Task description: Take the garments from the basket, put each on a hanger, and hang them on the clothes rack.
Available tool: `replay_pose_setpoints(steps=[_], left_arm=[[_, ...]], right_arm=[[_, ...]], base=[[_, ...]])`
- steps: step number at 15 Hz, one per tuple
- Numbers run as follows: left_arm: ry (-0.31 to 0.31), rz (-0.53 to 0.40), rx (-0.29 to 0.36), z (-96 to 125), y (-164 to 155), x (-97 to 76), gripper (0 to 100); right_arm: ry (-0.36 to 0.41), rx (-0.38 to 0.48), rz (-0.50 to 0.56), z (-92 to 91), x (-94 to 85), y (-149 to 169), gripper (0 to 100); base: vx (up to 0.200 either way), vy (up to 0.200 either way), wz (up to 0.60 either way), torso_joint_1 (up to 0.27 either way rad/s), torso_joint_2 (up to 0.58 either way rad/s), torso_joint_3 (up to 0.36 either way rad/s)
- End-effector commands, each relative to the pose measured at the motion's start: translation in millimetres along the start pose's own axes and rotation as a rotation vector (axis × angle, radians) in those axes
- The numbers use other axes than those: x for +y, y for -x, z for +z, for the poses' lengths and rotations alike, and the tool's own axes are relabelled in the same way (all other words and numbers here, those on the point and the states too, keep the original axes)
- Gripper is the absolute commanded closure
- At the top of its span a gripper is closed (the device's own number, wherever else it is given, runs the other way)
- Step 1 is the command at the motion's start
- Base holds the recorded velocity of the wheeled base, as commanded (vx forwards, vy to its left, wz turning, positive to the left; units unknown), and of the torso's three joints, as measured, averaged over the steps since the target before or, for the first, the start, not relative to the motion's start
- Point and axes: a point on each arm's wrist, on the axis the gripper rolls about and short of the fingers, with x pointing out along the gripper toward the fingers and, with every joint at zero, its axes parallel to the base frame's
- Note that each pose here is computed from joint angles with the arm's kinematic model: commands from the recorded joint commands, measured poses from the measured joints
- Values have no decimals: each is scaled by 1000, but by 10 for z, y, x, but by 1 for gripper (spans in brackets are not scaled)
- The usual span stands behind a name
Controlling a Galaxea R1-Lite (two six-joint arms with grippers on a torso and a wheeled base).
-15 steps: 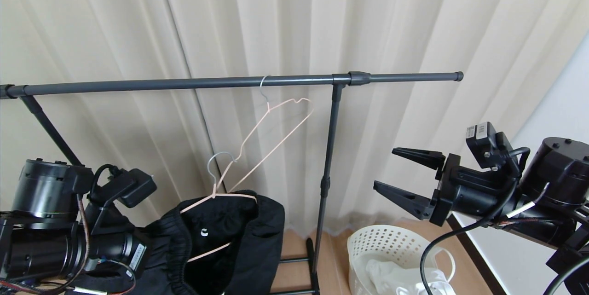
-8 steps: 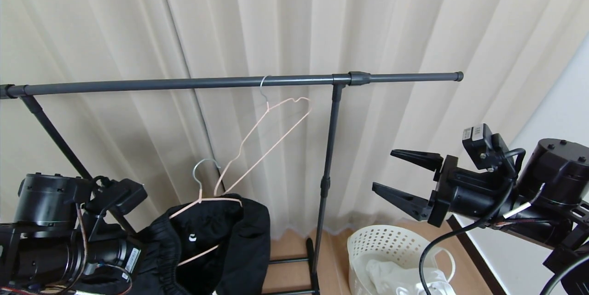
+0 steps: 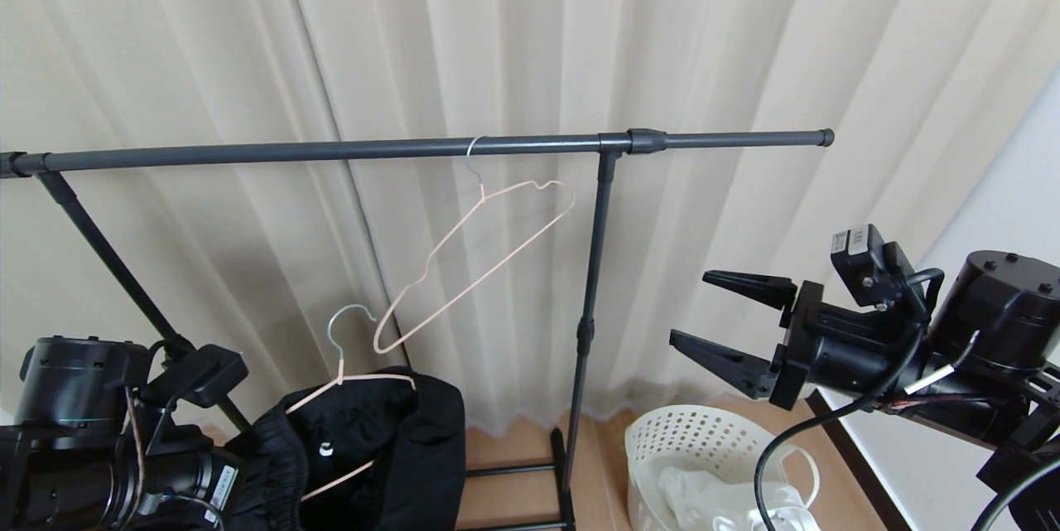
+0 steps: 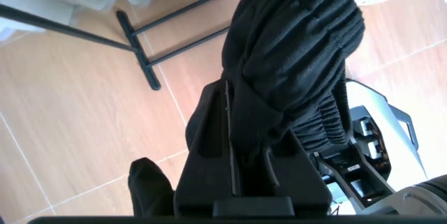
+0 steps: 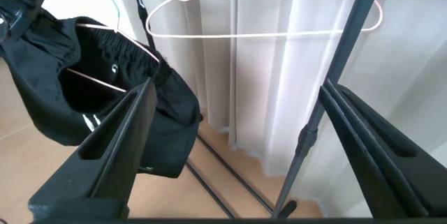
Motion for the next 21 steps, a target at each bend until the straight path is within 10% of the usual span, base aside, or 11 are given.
replay_pose_setpoints(steps=[1,21], left_arm=[[21,17,12,-14,-39,55,100],[104,109,-512,926,-222,292,100]], right_arm=[[2,-2,0,5,0,0,0],[-3,5,1,-15,-9,-13,0]], base=[[0,0,0,0,0,0],[0,0,0,0,0,0]])
